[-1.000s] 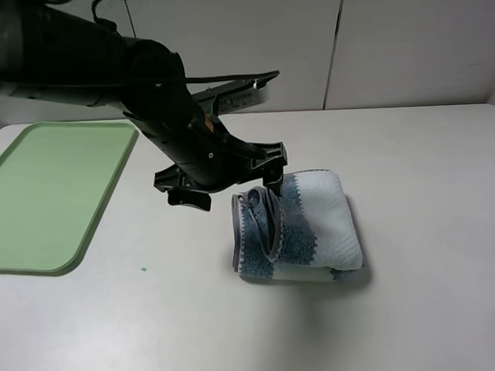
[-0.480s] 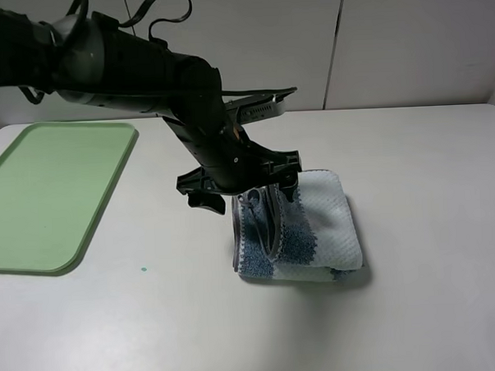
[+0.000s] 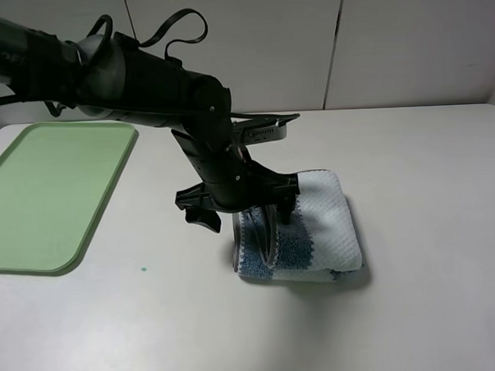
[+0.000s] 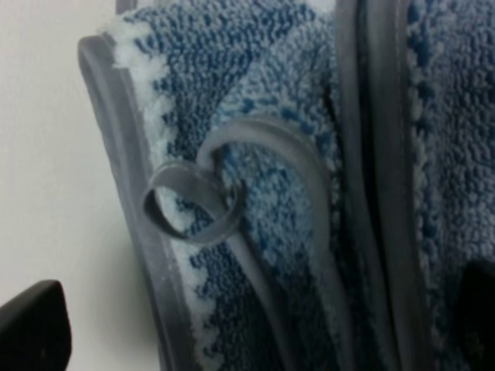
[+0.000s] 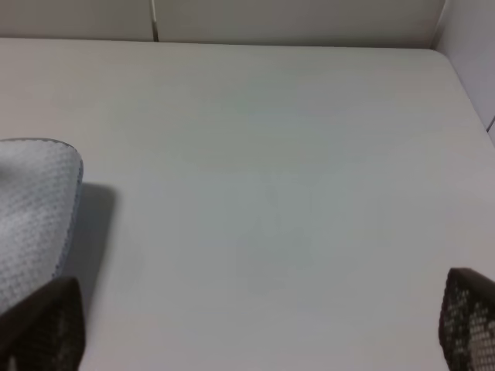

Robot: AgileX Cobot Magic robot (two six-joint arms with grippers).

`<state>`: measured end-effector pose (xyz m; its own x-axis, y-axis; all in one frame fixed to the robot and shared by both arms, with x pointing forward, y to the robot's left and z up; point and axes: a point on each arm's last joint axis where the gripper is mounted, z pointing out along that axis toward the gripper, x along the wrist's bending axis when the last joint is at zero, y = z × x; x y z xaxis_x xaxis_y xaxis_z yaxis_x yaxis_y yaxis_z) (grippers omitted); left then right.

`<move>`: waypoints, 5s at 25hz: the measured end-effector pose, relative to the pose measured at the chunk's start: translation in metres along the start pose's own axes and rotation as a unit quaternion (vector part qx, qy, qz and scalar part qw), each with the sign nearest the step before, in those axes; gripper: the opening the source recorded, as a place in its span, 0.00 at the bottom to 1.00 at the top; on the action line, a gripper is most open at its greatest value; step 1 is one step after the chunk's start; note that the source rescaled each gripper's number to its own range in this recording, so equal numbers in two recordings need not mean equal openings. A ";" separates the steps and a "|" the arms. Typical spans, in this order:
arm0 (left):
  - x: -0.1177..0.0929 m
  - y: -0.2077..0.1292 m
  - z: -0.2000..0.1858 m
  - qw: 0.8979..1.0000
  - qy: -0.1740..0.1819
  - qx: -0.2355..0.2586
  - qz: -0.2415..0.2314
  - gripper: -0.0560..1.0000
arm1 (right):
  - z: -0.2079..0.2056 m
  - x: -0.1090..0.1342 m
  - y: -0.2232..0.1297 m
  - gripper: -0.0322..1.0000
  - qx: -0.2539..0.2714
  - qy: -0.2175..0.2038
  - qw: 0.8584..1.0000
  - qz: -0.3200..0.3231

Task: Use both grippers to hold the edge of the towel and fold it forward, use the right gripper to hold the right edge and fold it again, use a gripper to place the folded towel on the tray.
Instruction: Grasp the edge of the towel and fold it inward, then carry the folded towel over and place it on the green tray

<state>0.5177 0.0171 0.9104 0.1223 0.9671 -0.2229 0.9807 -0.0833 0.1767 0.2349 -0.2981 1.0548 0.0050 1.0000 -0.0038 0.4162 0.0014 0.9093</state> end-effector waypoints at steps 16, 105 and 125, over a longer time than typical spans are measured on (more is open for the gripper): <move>0.002 0.000 0.036 1.000 0.001 -0.003 -0.004 1.00 | 0.000 0.000 0.000 1.00 0.000 0.000 1.000 0.000; 0.145 0.068 -0.107 0.987 0.138 -0.064 0.048 0.22 | 0.000 0.000 0.000 1.00 0.000 0.000 1.000 0.000; 0.284 0.065 -0.111 0.980 0.171 -0.091 -0.040 0.22 | 0.000 0.000 0.000 1.00 0.000 0.000 1.000 0.000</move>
<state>0.5992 0.3134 0.9644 -0.0419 0.9954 0.0859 0.9381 0.0096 0.3462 0.2349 -0.2981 1.0548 0.0050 1.0000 -0.0038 0.4154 0.0014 0.9096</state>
